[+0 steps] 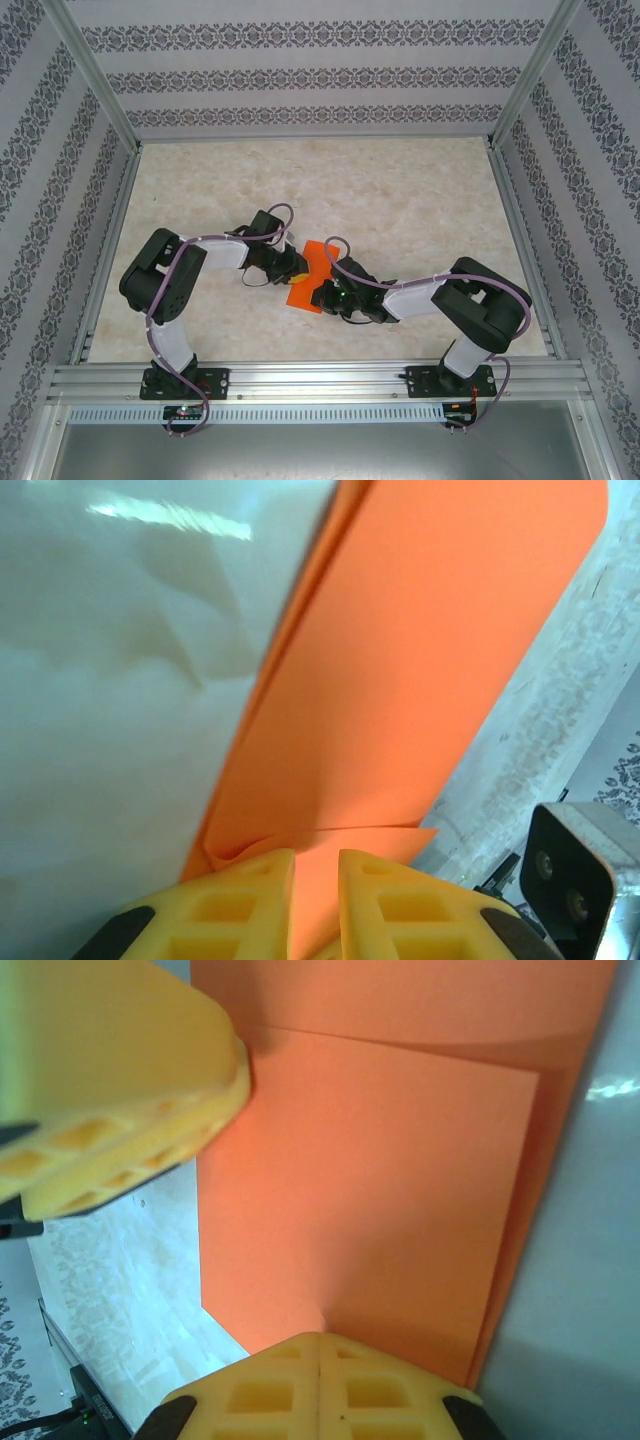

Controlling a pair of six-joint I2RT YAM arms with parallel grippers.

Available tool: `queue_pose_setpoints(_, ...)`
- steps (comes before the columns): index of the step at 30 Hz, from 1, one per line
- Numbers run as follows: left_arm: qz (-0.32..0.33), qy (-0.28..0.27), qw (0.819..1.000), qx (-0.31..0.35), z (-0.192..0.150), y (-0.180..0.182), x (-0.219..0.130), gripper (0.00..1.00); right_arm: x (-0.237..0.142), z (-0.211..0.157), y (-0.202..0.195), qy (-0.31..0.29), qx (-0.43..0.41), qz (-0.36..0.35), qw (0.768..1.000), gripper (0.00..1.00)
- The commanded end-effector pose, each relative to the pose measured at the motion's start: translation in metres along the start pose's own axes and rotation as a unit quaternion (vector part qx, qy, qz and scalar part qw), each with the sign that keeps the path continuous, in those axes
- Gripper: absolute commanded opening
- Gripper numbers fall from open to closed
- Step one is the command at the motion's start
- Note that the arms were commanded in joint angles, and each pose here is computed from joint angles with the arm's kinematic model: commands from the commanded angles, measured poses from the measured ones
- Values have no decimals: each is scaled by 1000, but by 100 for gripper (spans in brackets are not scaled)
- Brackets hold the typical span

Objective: Fold a paper plane with a square sheet of paper (pick it up from the middle)
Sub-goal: Fold the triangle a second time at the center of the table.

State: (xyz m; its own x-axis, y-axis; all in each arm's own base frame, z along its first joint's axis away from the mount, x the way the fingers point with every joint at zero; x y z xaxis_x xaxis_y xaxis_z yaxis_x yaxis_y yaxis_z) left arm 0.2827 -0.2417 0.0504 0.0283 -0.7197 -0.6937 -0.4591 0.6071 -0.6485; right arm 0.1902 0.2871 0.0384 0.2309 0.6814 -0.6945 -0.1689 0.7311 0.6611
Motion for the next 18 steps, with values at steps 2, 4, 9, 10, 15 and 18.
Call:
queue_pose_setpoints(2, 5, -56, 998, 3, 35, 2, -7, 22, -1, -42, -51, 69, 19, -102, 992, 0)
queue_pose_setpoints(4, 4, -60, 998, 1, 40, 2, -9, 22, -1, -41, -50, 69, 18, -101, 992, 0)
queue_pose_setpoints(9, 7, -67, 998, -2, 50, 2, -16, 22, 1, -39, -46, 70, 13, -96, 993, 0)
queue_pose_setpoints(10, 6, -70, 998, 0, 53, 0, -18, 22, 1, -39, -46, 71, 12, -95, 993, 0)
queue_pose_setpoints(15, 8, -73, 997, 12, 57, -11, -30, 22, 3, -37, -41, 71, 7, -89, 993, 0)
queue_pose_setpoints(18, -12, -64, 998, 23, 49, -21, -38, 23, 4, -34, -39, 70, 5, -88, 994, 0)
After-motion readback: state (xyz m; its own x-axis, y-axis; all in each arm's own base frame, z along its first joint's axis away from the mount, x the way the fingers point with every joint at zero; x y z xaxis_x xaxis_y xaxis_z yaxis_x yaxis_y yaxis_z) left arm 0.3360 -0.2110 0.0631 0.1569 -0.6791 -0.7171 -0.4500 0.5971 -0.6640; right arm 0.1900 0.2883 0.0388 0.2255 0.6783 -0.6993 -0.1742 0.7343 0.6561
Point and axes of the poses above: each hand's point on the last joint's axis, 136 mm out from that joint toward the fingers, its own x axis out along the fingers, its own y axis along the line the jaws close on, z = x × y, the point moved 4 cm from there along -x, back along the fingers, and after that the axes turned 14 degrees about -x, right-handed, at the moved point
